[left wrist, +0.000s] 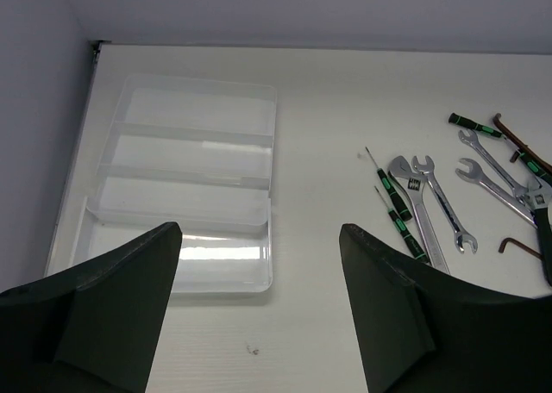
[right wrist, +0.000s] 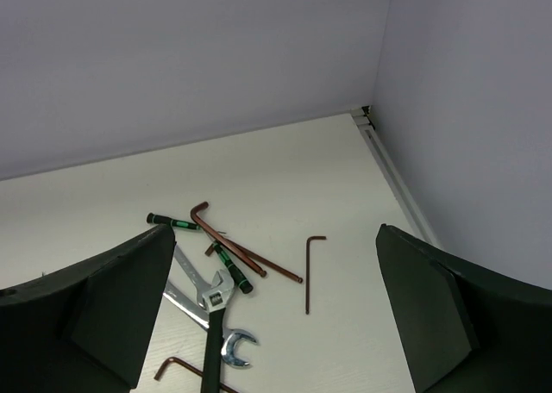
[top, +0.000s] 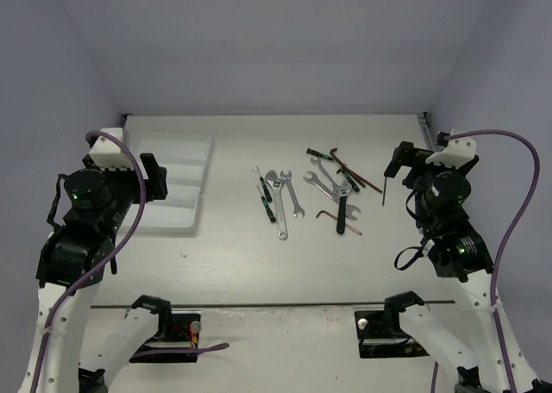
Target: Sort the tools into containers
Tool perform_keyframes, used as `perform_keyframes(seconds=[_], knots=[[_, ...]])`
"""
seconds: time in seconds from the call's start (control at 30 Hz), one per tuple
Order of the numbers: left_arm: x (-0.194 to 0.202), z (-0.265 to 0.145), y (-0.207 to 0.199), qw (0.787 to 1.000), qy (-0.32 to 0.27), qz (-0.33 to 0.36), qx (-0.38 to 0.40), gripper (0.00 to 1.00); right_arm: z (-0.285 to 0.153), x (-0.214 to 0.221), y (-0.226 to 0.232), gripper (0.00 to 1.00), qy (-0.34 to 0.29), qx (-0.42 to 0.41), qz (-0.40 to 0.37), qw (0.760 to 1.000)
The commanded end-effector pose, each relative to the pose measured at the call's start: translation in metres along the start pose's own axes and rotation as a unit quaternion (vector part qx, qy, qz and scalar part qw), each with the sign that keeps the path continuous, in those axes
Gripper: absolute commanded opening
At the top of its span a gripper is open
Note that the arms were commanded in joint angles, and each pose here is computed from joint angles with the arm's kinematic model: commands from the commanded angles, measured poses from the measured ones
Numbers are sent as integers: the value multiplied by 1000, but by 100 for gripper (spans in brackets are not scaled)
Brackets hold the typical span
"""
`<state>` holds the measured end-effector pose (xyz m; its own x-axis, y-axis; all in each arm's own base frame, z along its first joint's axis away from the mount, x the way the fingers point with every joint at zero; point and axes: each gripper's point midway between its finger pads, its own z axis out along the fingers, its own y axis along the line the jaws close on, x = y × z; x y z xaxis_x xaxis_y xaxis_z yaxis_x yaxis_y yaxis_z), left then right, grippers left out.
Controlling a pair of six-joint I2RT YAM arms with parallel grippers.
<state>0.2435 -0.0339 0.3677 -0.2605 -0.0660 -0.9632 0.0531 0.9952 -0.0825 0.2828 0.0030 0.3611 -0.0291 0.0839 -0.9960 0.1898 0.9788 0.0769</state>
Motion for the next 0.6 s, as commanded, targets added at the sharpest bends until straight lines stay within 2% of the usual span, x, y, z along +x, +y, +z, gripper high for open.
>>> perform_keyframes(seconds=[0.0,0.2,0.43,0.5,0.53,0.57], knots=[[-13,-1,-3,1000,-26,-5,4,71,-3,-13,-4,100,-31,9,27,999],[-7,5,-5,1000,-15,-12,7,71,5,19,14,100,11,-26,39,999],[19,24,-15,999,34,-27,23,71,38,120,48,100,176,-37,69,981],[27,29,-21,998,49,-31,40,71,45,144,69,81,229,-67,78,968],[32,31,-23,997,57,-36,41,71,49,165,74,68,263,-61,81,960],[35,33,-25,996,63,-38,45,71,52,185,80,60,294,-58,88,950]])
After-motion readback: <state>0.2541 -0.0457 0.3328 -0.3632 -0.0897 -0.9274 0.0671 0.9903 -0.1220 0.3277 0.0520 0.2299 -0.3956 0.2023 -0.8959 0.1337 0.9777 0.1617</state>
